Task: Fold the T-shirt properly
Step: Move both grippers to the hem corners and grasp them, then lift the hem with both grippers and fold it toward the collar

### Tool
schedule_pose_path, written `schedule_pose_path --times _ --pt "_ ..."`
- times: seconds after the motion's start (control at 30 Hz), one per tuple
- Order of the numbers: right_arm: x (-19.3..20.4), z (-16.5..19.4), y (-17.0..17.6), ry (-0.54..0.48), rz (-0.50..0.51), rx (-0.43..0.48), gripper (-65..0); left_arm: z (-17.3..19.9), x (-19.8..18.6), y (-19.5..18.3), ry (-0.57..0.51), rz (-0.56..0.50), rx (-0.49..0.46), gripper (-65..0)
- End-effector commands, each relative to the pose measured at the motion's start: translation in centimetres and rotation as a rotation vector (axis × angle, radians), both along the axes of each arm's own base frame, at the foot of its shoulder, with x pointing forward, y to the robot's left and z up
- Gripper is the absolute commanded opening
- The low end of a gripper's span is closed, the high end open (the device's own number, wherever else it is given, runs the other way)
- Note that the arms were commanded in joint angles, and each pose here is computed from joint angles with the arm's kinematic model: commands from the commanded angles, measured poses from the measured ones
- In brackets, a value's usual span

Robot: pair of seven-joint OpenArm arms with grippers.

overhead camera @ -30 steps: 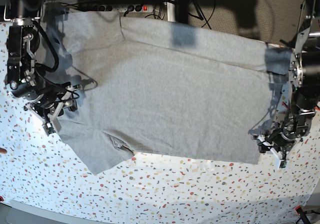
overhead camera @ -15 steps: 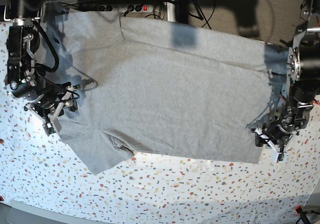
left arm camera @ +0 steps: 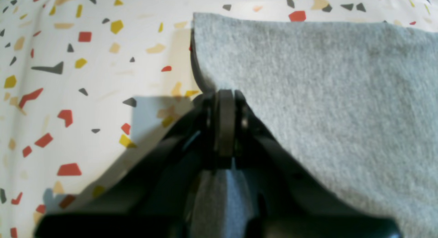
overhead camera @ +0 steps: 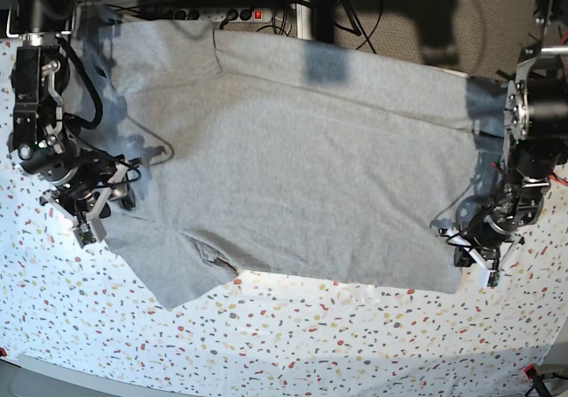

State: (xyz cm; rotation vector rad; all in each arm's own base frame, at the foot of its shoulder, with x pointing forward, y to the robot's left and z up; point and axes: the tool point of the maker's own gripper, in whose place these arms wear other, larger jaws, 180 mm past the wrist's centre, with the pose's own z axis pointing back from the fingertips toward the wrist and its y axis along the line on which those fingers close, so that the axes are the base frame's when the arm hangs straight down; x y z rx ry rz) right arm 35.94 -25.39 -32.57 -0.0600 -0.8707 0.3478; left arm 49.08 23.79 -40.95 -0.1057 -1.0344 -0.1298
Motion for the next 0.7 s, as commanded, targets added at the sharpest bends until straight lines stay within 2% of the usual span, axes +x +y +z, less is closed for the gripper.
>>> schedule_pose_path --times 0.0,0.13,0.2,0.3,0.4,0.47,0.67 --pt "1.6 2.3 -0.9 -0.066 -0.028 -0.007 -37.2 2.8 1.9 0.5 -0.077 0.012 -0.007 -65.0" --pt "4.1 2.3 -3.0 -0.008 -0.112 0.020 -37.2 1.3 1.1 0.0 -0.022 0.005 -0.007 -65.0" --pt "5.7 2.0 -4.0 0.009 -0.151 0.082 -36.1 0.6 0.6 -0.2 -0.010 0.004 -0.009 -65.0" --pt "8.3 2.2 -4.8 0.029 -0.168 0.179 -30.2 0.0 0.2 -0.5 -0.001 0.005 -0.009 -65.0" --pt "10.3 2.4 -5.6 0.064 -0.170 0.222 -29.8 -0.3 0.0 -0.7 0.007 0.001 -0.012 -65.0" --pt "11.4 2.4 -6.1 0.092 -0.169 0.213 -29.8 -0.4 -0.1 -0.7 0.009 0.002 -0.012 -65.0" --pt "12.3 0.6 -8.3 0.202 -0.193 0.064 -29.8 -0.8 -0.4 -0.7 0.016 0.002 -0.011 -65.0"
